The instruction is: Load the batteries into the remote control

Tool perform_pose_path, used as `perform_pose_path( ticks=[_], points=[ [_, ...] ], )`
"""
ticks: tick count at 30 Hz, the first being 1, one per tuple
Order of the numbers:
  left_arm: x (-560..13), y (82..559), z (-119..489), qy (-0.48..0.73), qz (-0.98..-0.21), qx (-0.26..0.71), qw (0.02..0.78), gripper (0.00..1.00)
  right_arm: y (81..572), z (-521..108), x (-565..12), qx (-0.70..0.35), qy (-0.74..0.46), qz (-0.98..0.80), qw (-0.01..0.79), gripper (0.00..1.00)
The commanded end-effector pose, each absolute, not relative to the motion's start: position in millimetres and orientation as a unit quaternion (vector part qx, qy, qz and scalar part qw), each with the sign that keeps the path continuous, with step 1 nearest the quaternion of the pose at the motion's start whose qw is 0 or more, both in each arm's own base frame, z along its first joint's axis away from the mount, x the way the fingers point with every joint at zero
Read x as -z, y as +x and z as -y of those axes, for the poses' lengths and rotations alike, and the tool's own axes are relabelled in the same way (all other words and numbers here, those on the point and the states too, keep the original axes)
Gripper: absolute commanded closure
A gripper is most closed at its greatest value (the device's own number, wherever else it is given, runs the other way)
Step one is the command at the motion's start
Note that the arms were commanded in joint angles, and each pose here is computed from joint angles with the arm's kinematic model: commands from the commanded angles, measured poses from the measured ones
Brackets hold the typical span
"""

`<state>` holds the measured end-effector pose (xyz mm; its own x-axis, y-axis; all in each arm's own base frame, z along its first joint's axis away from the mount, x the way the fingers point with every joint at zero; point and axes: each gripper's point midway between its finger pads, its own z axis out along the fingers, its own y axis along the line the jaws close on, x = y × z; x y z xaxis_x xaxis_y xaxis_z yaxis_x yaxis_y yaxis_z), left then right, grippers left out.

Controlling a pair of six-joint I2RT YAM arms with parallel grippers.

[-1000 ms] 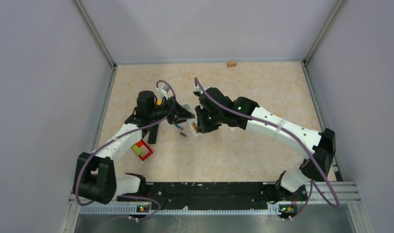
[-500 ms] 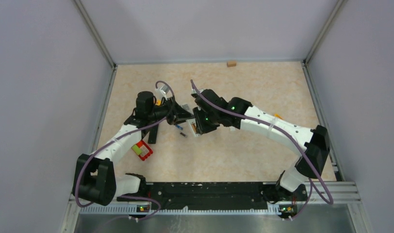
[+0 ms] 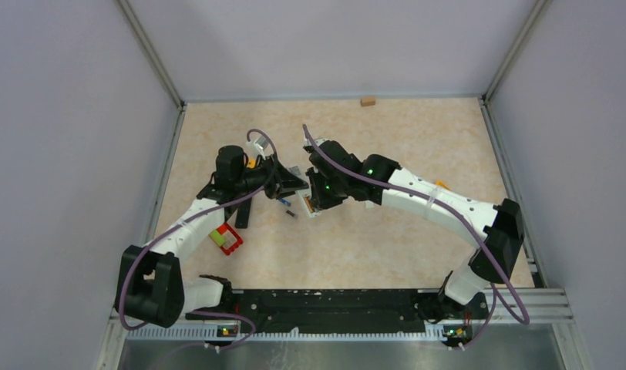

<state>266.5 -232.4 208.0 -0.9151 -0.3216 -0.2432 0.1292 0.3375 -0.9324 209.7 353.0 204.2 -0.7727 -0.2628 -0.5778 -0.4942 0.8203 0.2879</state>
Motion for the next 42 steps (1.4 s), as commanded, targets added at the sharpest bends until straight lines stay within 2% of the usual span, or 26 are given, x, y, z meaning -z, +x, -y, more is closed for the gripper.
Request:
perform_pose_path(
  ticks=[1, 3, 8, 13, 20, 21, 23, 25, 27, 31, 36, 42],
  points=[
    [-230, 262, 234, -0.037, -0.775, 0.594, 0.21, 1.0, 220, -360, -220, -0.232, -0.196, -0.907, 0.291, 0.98],
    [-231, 262, 234, -0.037, -0.775, 0.594, 0.212, 1.0, 219, -360, -220, -0.231, -0.197, -0.908, 0.288, 0.95],
    [-231, 265, 233, -0.044, -0.776, 0.593, 0.213, 1.0, 217, -356, -232, -0.238, -0.19, -0.906, 0.295, 0.75],
    [-230, 268, 233, -0.051, -0.776, 0.595, 0.206, 1.0, 216, -361, -255, -0.276, -0.175, -0.892, 0.313, 0.68],
    [-233, 269, 231, -0.066, -0.773, 0.597, 0.204, 1.0, 221, -358, -275, -0.312, -0.137, -0.877, 0.338, 0.66],
    [-235, 269, 231, -0.072, -0.772, 0.599, 0.202, 1.0, 221, -357, -281, -0.321, -0.128, -0.873, 0.345, 0.59],
    [-241, 272, 228, -0.095, -0.766, 0.602, 0.203, 1.0, 223, -351, -292, -0.336, -0.109, -0.862, 0.363, 0.36],
    [-253, 274, 226, -0.114, -0.753, 0.61, 0.217, 1.0, 224, -348, -306, -0.359, -0.095, -0.845, 0.384, 0.2],
    [-267, 275, 225, -0.126, -0.739, 0.622, 0.225, 1.0, 225, -347, -318, -0.385, -0.078, -0.827, 0.403, 0.12],
    [-291, 280, 223, -0.151, -0.712, 0.644, 0.235, 1.0, 227, -343, -342, -0.444, -0.022, -0.785, 0.432, 0.07],
    [-326, 298, 226, -0.172, -0.68, 0.672, 0.237, 1.0, 232, -328, -371, -0.528, 0.078, -0.709, 0.462, 0.07],
    [-372, 307, 226, -0.174, -0.64, 0.707, 0.245, 1.0, 233, -313, -403, -0.567, 0.117, -0.654, 0.487, 0.06]
  ],
)
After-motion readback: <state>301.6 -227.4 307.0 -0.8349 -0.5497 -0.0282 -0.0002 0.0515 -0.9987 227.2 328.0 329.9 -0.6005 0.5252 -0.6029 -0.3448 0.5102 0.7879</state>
